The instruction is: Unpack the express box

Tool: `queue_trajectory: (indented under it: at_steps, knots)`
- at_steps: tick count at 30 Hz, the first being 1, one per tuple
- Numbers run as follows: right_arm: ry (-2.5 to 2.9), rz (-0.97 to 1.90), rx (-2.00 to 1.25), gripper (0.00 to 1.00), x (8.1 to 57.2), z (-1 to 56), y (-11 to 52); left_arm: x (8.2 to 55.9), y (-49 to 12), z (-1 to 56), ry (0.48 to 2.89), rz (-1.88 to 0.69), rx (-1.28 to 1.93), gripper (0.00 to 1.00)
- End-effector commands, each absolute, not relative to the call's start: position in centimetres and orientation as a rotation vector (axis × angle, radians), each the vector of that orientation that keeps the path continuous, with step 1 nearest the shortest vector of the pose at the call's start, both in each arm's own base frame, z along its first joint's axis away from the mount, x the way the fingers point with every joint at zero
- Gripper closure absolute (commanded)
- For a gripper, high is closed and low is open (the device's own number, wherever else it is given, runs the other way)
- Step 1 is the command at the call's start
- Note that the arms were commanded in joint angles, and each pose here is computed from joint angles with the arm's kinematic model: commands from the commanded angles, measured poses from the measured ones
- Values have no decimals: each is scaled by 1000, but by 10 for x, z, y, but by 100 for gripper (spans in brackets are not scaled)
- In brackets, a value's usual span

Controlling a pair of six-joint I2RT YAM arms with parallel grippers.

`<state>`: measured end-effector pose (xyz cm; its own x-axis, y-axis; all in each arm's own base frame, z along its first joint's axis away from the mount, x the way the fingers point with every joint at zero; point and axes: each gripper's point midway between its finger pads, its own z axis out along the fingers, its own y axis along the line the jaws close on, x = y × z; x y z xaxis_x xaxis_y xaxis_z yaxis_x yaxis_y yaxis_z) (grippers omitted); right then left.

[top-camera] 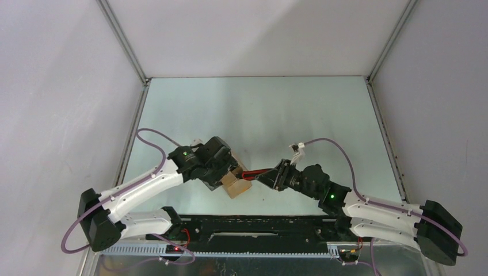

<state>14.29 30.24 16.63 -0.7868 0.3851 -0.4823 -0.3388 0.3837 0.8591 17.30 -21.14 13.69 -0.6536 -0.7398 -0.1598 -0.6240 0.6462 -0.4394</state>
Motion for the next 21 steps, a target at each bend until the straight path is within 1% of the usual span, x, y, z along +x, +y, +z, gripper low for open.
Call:
queue_trajectory:
  at_steps: [1, 8, 11, 13, 16, 18, 21]
  knots:
    - [2034, 1519, -211, 100, 119, 176, 317, 180, -221, 172, 2478, -661, -1011, 14]
    - [2115, 1497, -199, 100, 118, 165, 317, 175, -203, 151, 2489, -577, -1063, 14]
    - [2135, 1498, -169, 100, 118, 160, 317, 175, -204, 139, 2503, -575, -1117, 17]
    - [2131, 1501, -162, 100, 118, 160, 316, 172, -196, 133, 2516, -486, -1159, 20]
    - [2116, 1520, -188, 100, 116, 163, 318, 169, -194, 125, 2540, -437, -1205, 19]
    - [2102, 1540, -206, 100, 113, 164, 320, 170, -196, 122, 2559, -421, -1213, 16]
    - [2071, 1561, -241, 100, 107, 165, 322, 167, -193, 119, 2592, -347, -1217, 15]
